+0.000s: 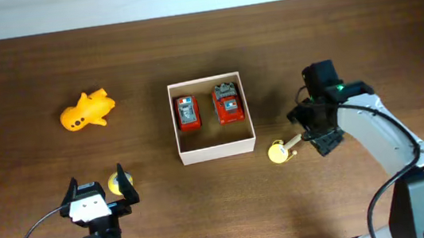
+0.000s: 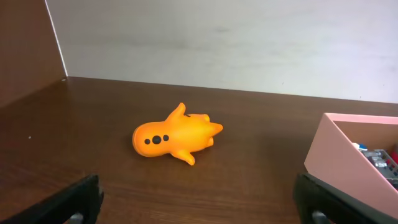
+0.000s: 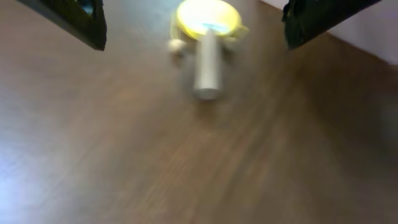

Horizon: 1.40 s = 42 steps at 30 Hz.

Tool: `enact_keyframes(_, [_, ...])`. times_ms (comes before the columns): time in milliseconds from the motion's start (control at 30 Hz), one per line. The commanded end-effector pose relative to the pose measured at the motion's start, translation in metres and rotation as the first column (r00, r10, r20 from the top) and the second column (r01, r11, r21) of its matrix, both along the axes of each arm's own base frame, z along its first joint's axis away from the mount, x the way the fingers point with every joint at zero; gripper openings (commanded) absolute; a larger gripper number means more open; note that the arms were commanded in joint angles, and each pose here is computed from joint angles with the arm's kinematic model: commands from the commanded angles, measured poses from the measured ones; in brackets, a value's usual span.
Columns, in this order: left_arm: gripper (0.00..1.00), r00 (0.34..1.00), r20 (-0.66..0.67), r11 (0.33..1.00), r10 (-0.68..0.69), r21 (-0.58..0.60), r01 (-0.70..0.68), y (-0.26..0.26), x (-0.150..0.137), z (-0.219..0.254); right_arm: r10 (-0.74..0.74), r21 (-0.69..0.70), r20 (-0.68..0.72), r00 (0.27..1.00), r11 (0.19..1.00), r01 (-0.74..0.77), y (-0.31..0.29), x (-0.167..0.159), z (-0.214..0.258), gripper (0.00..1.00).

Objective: Pack container
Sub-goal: 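Lower the right gripper and close it on the yellow key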

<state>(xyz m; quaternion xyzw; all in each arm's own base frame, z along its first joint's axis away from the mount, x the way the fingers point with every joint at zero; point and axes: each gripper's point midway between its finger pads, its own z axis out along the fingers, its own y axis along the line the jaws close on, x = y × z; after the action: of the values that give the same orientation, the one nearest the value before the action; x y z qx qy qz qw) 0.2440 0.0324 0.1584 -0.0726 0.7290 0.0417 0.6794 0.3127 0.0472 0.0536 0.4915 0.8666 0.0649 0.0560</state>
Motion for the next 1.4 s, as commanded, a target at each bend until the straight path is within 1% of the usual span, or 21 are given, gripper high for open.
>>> enact_keyframes(0, [0.99,1.0,-0.002,1.0,-0.002,0.015,0.002,0.0,0.0,0.0,-0.063,0.03,0.049,0.997,0.998,0.062,0.015,0.006,0.002,0.84])
enact_keyframes(133, [0.99,1.0,-0.001,1.0,-0.002,0.015,0.002,0.0,0.0,0.0,-0.092,0.012,0.071,0.993,0.996,0.091,0.024,0.009,-0.003,0.81])
enact_keyframes(333, [0.99,1.0,-0.002,1.0,-0.002,0.015,0.002,0.0,0.0,0.0,-0.094,0.006,0.015,0.995,0.996,0.094,0.04,0.002,-0.021,0.78])
enact_keyframes(500, [0.99,1.0,-0.002,1.0,-0.002,0.015,0.002,0.0,0.0,0.0,-0.103,-0.02,-0.012,0.995,0.995,0.103,0.038,0.0,-0.032,0.74])
enact_keyframes(700, [0.99,1.0,-0.002,1.0,-0.002,0.015,0.002,0.0,0.0,0.0,-0.103,-0.066,-0.013,0.995,0.993,0.102,0.03,0.001,-0.038,0.69])
enact_keyframes(967, [0.99,1.0,-0.002,1.0,-0.002,0.015,0.002,0.0,0.0,0.0,-0.053,-0.124,0.029,0.998,0.991,0.056,0.022,0.009,-0.036,0.68])
enact_keyframes(1200, [0.99,1.0,-0.002,1.0,-0.002,0.015,0.002,0.0,0.0,0.0,-0.056,-0.15,0.038,0.998,0.987,0.061,0.017,0.011,-0.035,0.67])
enact_keyframes(1267, [0.99,1.0,-0.002,1.0,-0.002,0.015,0.002,0.0,0.0,0.0,-0.056,-0.154,0.039,0.998,0.986,0.061,0.016,0.011,-0.035,0.64])
enact_keyframes(1367, [0.99,1.0,-0.002,1.0,-0.002,0.015,0.002,0.0,0.0,0.0,-0.056,-0.161,0.029,0.998,0.985,0.06,0.016,0.01,-0.039,0.63])
